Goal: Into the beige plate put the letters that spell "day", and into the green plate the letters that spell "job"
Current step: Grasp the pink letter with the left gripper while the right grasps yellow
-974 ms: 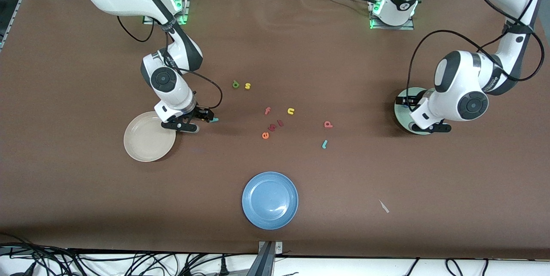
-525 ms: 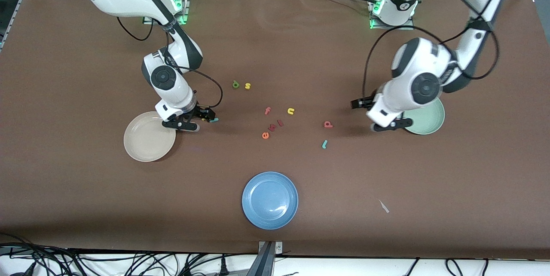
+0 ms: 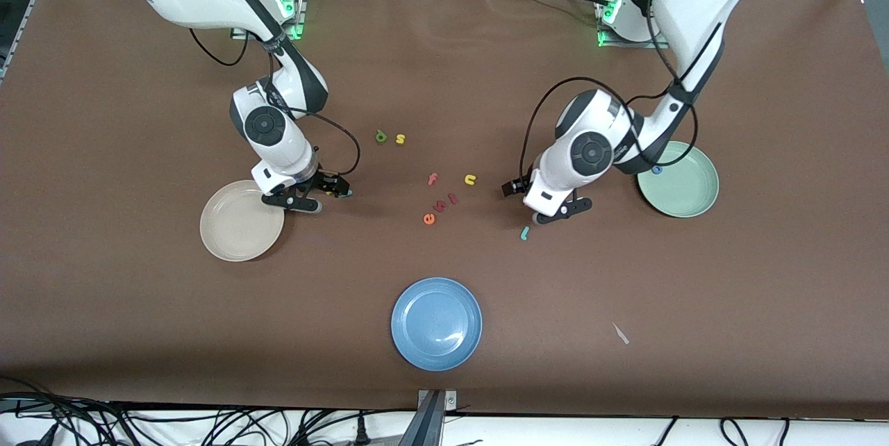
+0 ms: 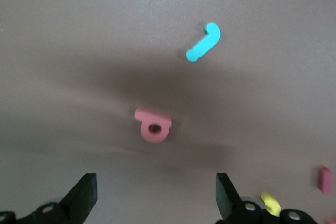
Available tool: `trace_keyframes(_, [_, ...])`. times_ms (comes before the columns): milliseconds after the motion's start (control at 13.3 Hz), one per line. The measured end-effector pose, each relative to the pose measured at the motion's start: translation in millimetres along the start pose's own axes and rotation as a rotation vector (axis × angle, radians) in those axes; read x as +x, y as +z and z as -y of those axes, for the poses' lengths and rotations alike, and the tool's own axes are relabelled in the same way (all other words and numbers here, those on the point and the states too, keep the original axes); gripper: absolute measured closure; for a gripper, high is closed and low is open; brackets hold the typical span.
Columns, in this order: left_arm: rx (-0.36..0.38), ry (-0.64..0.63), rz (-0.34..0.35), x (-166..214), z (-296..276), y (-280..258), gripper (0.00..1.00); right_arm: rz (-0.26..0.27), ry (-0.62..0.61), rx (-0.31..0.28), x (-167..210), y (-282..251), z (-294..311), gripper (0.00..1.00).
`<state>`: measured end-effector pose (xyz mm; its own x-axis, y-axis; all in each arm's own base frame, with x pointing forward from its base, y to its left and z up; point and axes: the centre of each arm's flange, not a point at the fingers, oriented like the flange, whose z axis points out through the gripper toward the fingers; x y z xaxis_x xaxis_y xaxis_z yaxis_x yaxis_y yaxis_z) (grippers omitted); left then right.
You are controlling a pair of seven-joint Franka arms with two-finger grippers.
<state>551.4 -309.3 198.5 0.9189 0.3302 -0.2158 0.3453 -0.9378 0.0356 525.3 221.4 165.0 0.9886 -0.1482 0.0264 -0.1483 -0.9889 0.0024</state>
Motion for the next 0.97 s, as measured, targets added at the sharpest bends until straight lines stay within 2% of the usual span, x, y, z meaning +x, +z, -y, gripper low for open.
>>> trace_keyframes(150, [0.031,0.001,-0.025,6.7,-0.9,11.5,0.0,0.0,0.0,0.0,0.0,0.1,-0.1,0.04])
trace_keyframes(300, [0.034,-0.008,-0.026,11.7,0.3,15.2,0.03,-0.002,-0.001,-0.001,0.5,-0.5,-0.6,0.22])
trace_keyframes(375, [0.031,-0.017,-0.027,13.3,-0.3,14.9,0.03,-0.002,-0.001,0.0,0.5,-0.6,-0.5,0.22])
trace_keyframes(525, [0.016,-0.04,-0.035,19.7,-4.7,10.9,0.07,-0.004,-0.003,0.002,0.2,-1.5,0.7,0.34])
trace_keyframes(749, [0.013,-0.059,-0.028,22.0,-8.5,17.1,0.11,-0.004,0.006,0.002,0.3,-1.5,0.7,0.35])
trace_keyframes(899, [0.024,-0.061,-0.016,19.4,-9.3,28.0,0.21,-0.004,0.023,0.002,0.1,-1.5,1.0,0.33])
trace_keyframes(974, [0.031,-0.06,-0.018,19.2,-9.1,32.2,0.21,-0.004,0.028,0.002,0.0,-1.5,1.1,0.33])
